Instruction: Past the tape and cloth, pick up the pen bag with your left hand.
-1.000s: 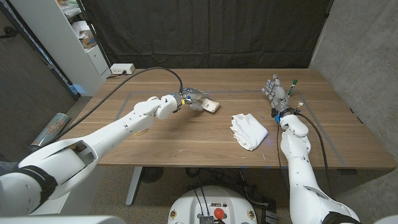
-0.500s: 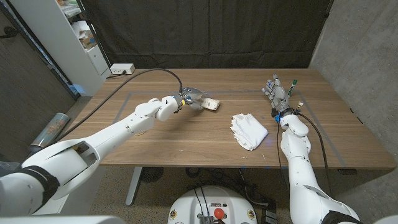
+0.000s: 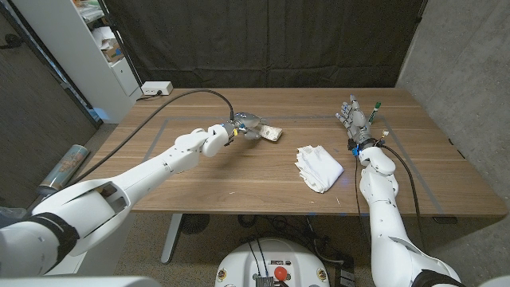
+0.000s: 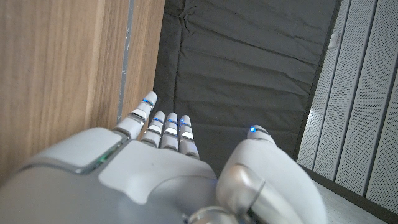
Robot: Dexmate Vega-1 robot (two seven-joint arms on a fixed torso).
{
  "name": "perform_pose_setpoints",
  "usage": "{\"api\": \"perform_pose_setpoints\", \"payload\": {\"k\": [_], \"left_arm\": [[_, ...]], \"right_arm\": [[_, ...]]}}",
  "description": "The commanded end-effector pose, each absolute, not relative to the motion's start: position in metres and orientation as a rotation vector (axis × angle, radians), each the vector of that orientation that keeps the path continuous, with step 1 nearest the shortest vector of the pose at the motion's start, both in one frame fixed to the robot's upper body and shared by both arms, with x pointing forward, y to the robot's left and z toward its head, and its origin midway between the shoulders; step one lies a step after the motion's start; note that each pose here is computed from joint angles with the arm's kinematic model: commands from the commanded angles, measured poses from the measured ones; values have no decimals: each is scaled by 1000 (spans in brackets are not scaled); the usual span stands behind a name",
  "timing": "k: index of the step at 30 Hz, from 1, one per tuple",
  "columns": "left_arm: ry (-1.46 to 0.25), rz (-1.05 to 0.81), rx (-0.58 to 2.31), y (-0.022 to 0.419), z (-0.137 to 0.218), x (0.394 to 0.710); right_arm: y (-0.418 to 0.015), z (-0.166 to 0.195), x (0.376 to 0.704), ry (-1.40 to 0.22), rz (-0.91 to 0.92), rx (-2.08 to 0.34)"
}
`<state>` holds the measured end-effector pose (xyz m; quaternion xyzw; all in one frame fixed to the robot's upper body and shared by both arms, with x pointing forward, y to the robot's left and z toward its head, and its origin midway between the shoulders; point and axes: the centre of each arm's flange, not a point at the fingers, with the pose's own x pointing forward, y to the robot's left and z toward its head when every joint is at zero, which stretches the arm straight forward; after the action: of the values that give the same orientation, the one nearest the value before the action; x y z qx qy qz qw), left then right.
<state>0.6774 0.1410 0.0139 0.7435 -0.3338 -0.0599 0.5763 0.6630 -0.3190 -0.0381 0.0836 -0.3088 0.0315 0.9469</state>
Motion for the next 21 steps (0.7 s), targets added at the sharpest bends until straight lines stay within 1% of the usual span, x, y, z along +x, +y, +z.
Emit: {"api": "perform_pose_setpoints", "payload": {"k": [1, 21], "left_arm": [[-786, -129, 1719, 142, 15, 681], [-793, -115, 1706, 143, 16, 682]], "right_arm": [[-319, -37, 665, -626, 64, 168], [-318, -36, 666, -628, 61, 172]]}}
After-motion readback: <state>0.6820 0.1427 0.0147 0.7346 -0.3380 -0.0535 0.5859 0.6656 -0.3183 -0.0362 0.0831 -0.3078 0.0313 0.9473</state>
